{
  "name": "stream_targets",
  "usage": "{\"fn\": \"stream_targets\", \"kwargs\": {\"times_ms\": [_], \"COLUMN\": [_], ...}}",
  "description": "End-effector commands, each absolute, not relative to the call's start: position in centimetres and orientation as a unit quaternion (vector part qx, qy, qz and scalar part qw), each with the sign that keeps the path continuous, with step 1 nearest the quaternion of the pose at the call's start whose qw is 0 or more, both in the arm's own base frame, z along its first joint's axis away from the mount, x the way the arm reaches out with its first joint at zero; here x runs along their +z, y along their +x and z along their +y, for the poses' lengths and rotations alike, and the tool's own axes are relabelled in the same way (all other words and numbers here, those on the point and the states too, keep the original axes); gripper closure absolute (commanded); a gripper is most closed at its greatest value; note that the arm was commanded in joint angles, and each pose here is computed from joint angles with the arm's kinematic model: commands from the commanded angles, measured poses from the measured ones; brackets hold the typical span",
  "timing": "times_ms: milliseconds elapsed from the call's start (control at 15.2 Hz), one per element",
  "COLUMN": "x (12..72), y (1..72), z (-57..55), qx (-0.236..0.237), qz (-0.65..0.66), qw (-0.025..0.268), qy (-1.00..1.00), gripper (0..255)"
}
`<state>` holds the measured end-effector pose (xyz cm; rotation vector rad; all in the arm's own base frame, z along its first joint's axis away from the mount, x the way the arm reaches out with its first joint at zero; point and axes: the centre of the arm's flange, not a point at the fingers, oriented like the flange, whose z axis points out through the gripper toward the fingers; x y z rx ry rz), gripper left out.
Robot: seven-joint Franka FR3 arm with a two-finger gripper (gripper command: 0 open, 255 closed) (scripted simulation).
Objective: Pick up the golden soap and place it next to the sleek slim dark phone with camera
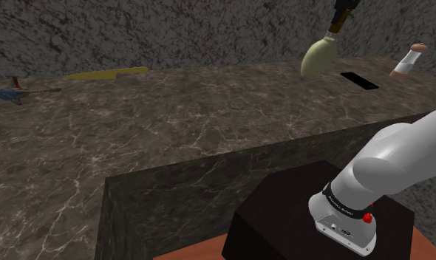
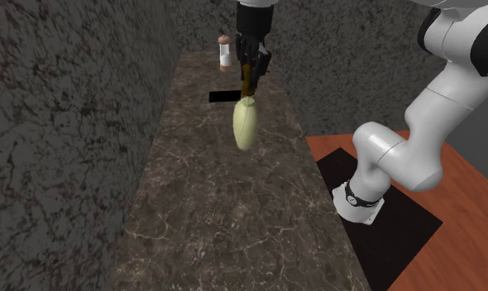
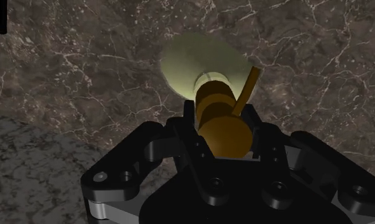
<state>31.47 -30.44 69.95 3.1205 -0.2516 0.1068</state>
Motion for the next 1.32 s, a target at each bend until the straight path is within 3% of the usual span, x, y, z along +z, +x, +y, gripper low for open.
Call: {"fn": "stream_targets", "kwargs": {"times_ms": [0,924,1254], "x": [69.7,69.8,67.1], "y": [29.6,16.2,16.2], "z": [-32.2,-45.3,-45.3], "qx": [0.034,0.034,0.034], "qz": [-0.079,-0.079,-0.079], "qw": [0.005,0.005,0.005], "qy": [0.996,0.996,0.996], "gripper": [255,255,255]}}
